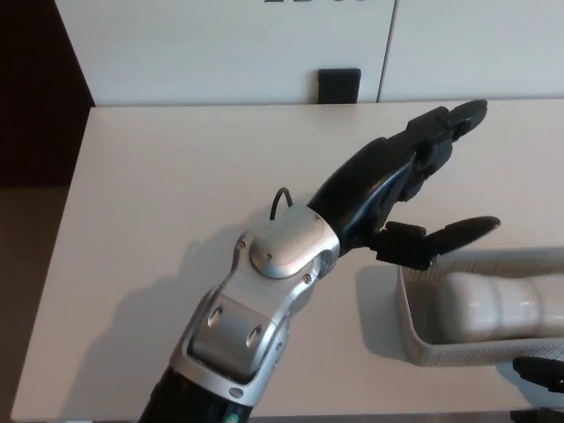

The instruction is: The robot walk up to a desk on which a bottle is kept on the left hand side and a container is kept on the right hand side. The robot uses its left hand to pick up the bottle and places it in the container.

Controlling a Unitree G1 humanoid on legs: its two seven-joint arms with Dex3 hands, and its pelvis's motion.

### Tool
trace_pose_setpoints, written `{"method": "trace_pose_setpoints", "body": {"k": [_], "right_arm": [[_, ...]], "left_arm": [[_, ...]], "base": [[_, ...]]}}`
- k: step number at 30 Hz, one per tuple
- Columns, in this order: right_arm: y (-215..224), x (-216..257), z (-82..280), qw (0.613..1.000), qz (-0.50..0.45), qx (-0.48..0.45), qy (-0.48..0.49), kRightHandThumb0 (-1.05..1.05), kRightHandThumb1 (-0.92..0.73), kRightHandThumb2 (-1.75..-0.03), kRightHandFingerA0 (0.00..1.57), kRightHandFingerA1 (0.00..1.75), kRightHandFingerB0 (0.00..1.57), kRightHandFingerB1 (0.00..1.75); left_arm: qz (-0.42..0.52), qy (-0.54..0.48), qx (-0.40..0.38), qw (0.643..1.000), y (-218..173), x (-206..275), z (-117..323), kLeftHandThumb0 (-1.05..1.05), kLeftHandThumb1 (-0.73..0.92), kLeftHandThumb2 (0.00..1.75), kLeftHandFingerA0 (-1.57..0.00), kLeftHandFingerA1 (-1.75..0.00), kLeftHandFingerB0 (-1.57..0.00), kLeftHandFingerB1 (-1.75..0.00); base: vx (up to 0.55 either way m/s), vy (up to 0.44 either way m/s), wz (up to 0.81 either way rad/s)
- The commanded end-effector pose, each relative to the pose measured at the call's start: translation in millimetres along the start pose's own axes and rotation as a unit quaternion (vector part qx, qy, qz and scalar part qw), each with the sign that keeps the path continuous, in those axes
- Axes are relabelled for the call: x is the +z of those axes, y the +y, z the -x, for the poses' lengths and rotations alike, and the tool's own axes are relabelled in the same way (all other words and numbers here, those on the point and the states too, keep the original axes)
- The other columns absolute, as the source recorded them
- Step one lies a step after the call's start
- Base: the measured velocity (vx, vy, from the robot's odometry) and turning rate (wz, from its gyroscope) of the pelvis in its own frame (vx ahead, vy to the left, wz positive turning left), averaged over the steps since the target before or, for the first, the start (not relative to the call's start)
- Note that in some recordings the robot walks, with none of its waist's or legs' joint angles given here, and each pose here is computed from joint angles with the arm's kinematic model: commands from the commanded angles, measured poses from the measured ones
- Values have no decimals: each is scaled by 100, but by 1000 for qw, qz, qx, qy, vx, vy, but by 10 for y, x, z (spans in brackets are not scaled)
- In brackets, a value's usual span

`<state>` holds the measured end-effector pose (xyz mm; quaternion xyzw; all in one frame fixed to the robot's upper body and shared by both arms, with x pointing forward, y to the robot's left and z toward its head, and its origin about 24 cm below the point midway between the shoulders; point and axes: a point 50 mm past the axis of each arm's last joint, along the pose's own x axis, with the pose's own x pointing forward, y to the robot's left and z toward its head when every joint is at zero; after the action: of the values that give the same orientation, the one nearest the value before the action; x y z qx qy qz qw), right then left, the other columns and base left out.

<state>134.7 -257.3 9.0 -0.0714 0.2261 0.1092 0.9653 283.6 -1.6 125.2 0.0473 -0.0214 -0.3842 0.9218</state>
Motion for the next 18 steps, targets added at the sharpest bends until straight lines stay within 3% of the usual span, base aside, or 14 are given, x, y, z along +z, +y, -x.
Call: {"method": "trace_pose_setpoints", "body": {"k": [1, 4, 5, 7, 8, 9, 11, 12, 18], "right_arm": [[-32, 178, -83, 999, 10, -12, -41, -42, -83, -64, 28, 42, 23, 36], [-41, 187, -103, 999, 15, -14, -41, -42, -83, -64, 27, 42, 23, 36], [-40, 189, -106, 999, 15, -14, -41, -42, -83, -64, 27, 42, 24, 36], [-40, 191, -110, 999, 15, -14, -40, -42, -83, -64, 27, 42, 24, 36], [-40, 195, -116, 999, 14, -14, -40, -43, -83, -64, 27, 42, 23, 36], [-39, 203, -120, 999, 10, -13, -40, -43, -83, -64, 26, 42, 23, 36], [-36, 207, -119, 999, 6, -12, -40, -43, -83, -64, 26, 42, 23, 36], [-38, 209, -123, 999, 7, -12, -41, -44, -83, -64, 25, 41, 22, 35], [-12, 211, -150, 999, 10, -10, -41, -45, -82, -64, 26, 41, 23, 36]], "left_arm": [[2, 3, 0, 1000, 86, -7, -11, -89, 64, 59, 0, 0, 0, 0], [5, 0, -1, 1000, 101, 1, -13, -87, 63, 60, 0, 0, 0, 0], [5, -1, -3, 1000, 98, 4, -14, -89, 49, 84, 0, 0, 0, 0], [6, -2, -5, 1000, 96, 7, -15, -89, 49, 84, 0, 0, 0, 0], [1, -2, -5, 1000, 94, 15, -16, -92, 63, 59, 0, 0, 0, 0], [-6, -3, -8, 1000, 88, 28, -19, -90, 49, 84, 0, 0, 0, 0], [-8, -4, -10, 1000, 81, 35, -20, -90, 49, 84, 0, 0, 0, 0], [-10, -5, -11, 1000, 81, 45, -21, -89, 63, 59, 0, 0, 0, 0], [-27, -7, -14, 1000, 127, 88, 30, -87, 64, 60, 0, 0, 0, 0]], "base": [[0, 0, 0], [0, 0, 0], [0, 0, 0], [0, 0, 0], [0, 0, 0], [0, 0, 0], [0, 0, 0], [0, 0, 0], [0, 0, 0]]}}
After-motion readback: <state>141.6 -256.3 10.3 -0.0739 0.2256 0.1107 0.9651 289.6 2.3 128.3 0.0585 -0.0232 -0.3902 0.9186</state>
